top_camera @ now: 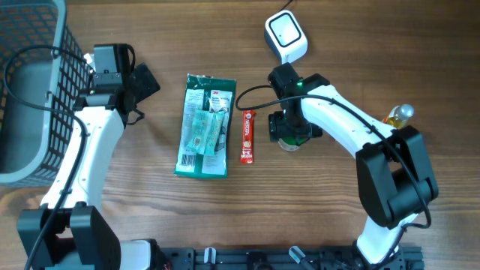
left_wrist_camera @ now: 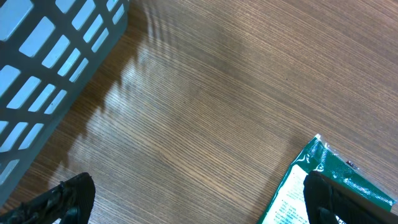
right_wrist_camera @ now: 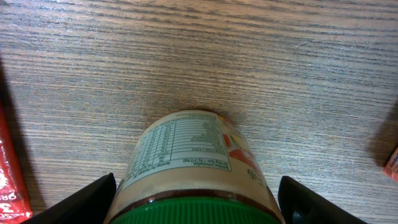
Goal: Scan the item barcode
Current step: 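Lower the right gripper and grasp the green-lidded jar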
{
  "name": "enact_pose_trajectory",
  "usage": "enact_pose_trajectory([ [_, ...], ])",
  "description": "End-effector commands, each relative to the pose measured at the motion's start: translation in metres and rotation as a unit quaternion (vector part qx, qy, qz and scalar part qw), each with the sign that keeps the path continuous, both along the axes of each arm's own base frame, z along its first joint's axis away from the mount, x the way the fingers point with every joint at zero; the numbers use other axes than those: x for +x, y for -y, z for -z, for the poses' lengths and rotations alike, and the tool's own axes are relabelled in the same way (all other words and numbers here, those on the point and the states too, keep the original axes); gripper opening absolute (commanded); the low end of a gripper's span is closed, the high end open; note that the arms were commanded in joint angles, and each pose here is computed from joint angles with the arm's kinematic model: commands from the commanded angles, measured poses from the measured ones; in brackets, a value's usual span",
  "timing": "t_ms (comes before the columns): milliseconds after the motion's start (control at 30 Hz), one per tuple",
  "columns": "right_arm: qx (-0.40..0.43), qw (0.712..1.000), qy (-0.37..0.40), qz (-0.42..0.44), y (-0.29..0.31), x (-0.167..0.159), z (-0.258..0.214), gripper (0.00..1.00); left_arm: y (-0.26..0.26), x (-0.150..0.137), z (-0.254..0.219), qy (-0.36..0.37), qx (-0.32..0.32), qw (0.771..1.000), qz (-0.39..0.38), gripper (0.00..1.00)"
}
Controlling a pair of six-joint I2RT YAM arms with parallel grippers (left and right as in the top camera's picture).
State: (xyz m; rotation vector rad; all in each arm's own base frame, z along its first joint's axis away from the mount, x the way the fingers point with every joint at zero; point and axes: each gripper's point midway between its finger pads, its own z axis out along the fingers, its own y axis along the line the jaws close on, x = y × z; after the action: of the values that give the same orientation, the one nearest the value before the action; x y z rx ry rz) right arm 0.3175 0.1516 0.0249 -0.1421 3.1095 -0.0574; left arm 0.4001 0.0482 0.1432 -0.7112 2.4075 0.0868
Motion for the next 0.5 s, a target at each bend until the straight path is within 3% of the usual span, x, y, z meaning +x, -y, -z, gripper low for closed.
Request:
enact_pose_trajectory([
  [0, -0.008, 1.000, -0.019, -0.003, 0.0028, -0.0069, 0.0118, 0.84, -0.0009, 0.0027, -0.0045, 0.008, -0.005, 1.000, -0.008, 1.00],
  [467, 0.005, 1.000, -0.027, -0.003, -0.0014, -0.0097, 0.0119, 0.82, -0.0009, 0.0027, -0.0045, 0.008, -0.005, 1.000, -0.008, 1.00],
])
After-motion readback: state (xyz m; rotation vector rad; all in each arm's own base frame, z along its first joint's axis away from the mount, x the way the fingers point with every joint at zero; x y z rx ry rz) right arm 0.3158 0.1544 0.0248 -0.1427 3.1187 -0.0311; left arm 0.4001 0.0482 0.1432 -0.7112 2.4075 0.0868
